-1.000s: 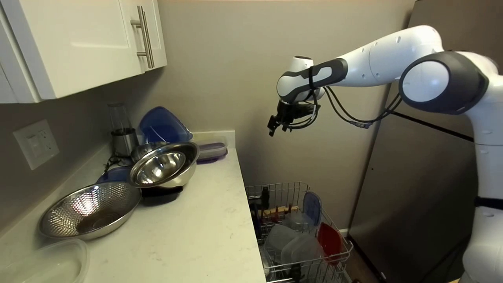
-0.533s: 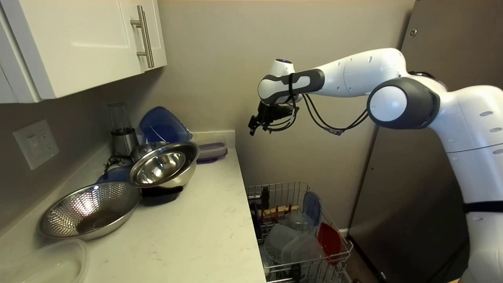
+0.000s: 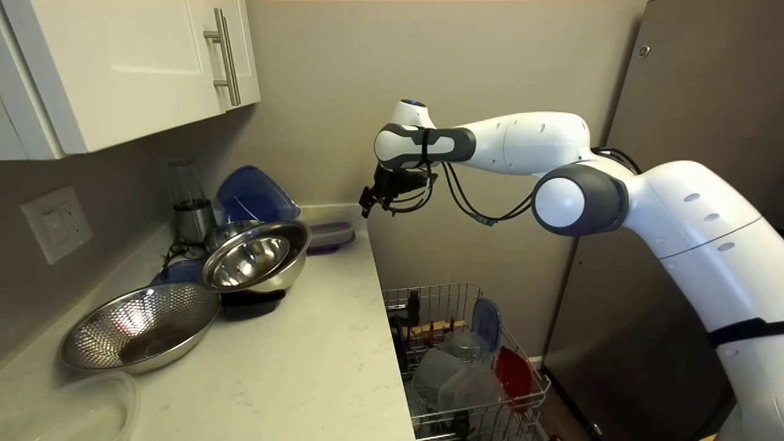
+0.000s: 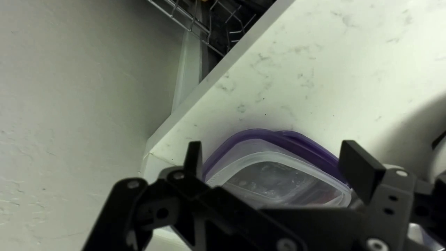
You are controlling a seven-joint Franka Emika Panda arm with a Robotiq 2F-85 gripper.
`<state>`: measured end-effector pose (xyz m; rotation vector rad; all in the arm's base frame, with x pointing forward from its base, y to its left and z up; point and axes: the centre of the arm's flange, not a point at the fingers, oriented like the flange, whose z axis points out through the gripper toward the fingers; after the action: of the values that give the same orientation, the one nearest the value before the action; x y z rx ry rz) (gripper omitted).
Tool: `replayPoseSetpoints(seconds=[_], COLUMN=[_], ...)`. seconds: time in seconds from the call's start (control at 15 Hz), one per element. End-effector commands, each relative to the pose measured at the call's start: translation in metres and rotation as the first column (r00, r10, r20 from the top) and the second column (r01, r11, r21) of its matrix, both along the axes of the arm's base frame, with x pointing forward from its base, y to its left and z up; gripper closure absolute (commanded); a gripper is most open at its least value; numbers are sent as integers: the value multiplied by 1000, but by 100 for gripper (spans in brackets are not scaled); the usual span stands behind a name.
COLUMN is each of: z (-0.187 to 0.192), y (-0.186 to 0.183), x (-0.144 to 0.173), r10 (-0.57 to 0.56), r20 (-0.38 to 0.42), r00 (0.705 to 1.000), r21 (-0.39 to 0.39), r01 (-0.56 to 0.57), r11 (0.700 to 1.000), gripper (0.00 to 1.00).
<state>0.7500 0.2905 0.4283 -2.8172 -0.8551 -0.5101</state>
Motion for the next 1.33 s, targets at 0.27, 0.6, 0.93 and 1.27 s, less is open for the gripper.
replayPoseSetpoints(seconds=[0.27, 0.6, 0.93, 1.27], z=[0, 0, -10, -23], y=[1, 1, 12, 11], x=[4, 4, 11, 6], r10=[-1, -1, 156, 307], r20=[8, 9, -28, -80], r00=[1000, 1000, 987, 948], r21=[6, 6, 62, 161], r01=[1, 1, -154, -291], r11=[1000, 1000, 986, 943], gripper=[0, 0, 0, 0])
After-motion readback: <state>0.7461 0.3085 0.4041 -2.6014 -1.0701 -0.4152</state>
